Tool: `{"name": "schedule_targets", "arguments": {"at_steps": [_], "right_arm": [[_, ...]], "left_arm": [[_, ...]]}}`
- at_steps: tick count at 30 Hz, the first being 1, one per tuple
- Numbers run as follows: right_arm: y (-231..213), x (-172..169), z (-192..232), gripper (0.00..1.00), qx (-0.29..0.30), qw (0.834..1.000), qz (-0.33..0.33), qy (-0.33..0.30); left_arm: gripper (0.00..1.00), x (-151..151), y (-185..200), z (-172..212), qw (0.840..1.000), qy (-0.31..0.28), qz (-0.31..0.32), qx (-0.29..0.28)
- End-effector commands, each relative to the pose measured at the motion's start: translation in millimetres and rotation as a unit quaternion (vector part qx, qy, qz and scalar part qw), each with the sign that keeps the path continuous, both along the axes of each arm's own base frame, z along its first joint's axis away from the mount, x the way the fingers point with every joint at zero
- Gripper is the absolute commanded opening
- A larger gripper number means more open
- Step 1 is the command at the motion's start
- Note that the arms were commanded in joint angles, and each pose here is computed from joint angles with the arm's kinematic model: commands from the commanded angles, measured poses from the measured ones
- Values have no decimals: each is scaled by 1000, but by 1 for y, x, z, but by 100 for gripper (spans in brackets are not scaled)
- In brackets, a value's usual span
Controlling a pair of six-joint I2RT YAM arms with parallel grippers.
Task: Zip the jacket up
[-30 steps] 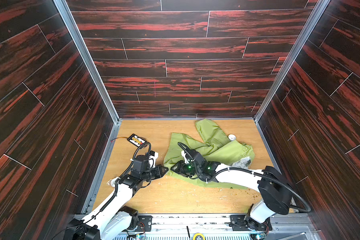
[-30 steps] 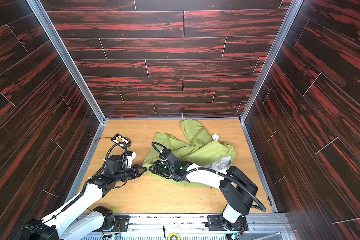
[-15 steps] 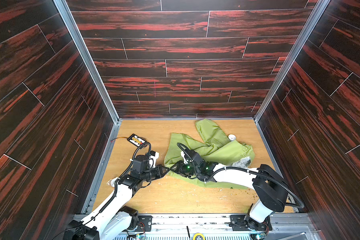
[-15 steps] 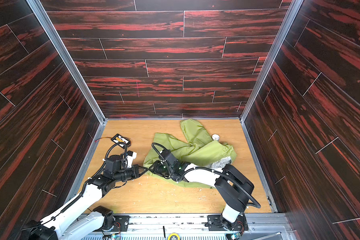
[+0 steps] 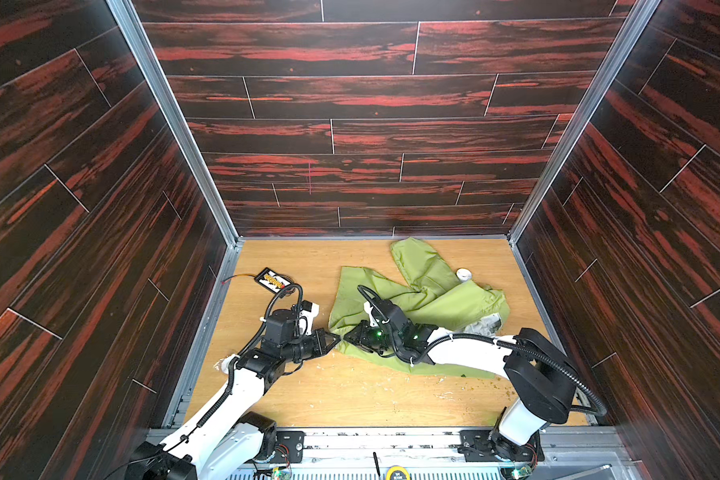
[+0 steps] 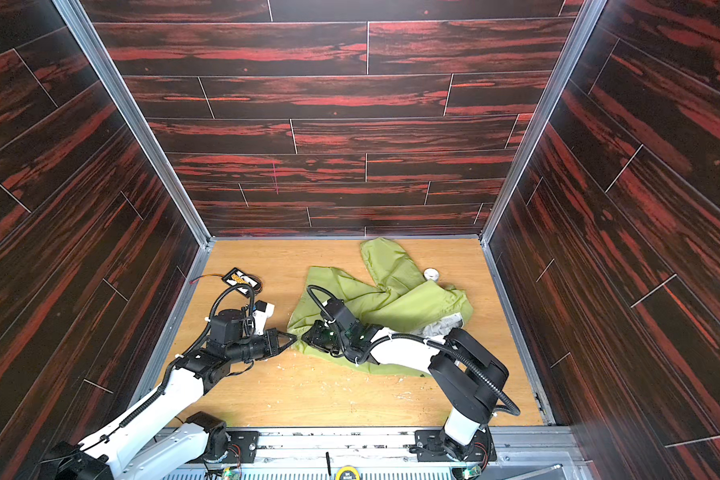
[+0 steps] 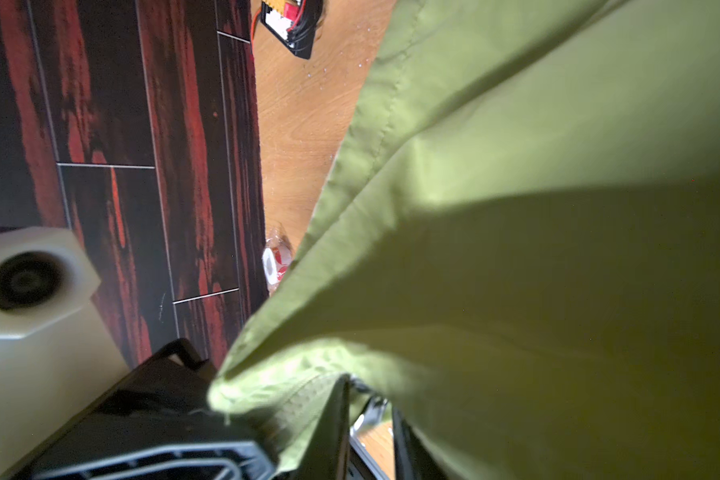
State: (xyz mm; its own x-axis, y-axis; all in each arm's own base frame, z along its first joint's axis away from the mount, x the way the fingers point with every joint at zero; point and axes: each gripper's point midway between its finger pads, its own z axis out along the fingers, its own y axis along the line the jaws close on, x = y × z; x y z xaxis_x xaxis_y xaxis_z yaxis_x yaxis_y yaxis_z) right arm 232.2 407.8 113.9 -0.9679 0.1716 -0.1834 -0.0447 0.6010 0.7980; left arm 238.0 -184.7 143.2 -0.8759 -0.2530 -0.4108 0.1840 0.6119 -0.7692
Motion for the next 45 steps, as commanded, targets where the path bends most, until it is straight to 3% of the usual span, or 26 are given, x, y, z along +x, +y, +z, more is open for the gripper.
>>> {"name": "schedule_targets", "arguments": {"at_steps": [1, 15, 29, 45], "right_arm": [[-9, 4, 3, 17, -2, 1000, -16, -5], [-26, 7, 0, 0, -10, 1000, -23, -6], [-64, 15, 2, 0, -98, 994, -43, -35], [-107, 23, 5, 0, -119, 989, -77, -43]], "left_arm": [[0, 3, -2, 19, 1000, -28, -6, -5], [0, 4, 0, 17, 1000, -25, -1, 8], [0, 13, 18, 16, 997, -33, 37, 67], [0, 34, 41, 23, 985, -61, 98, 126]]}}
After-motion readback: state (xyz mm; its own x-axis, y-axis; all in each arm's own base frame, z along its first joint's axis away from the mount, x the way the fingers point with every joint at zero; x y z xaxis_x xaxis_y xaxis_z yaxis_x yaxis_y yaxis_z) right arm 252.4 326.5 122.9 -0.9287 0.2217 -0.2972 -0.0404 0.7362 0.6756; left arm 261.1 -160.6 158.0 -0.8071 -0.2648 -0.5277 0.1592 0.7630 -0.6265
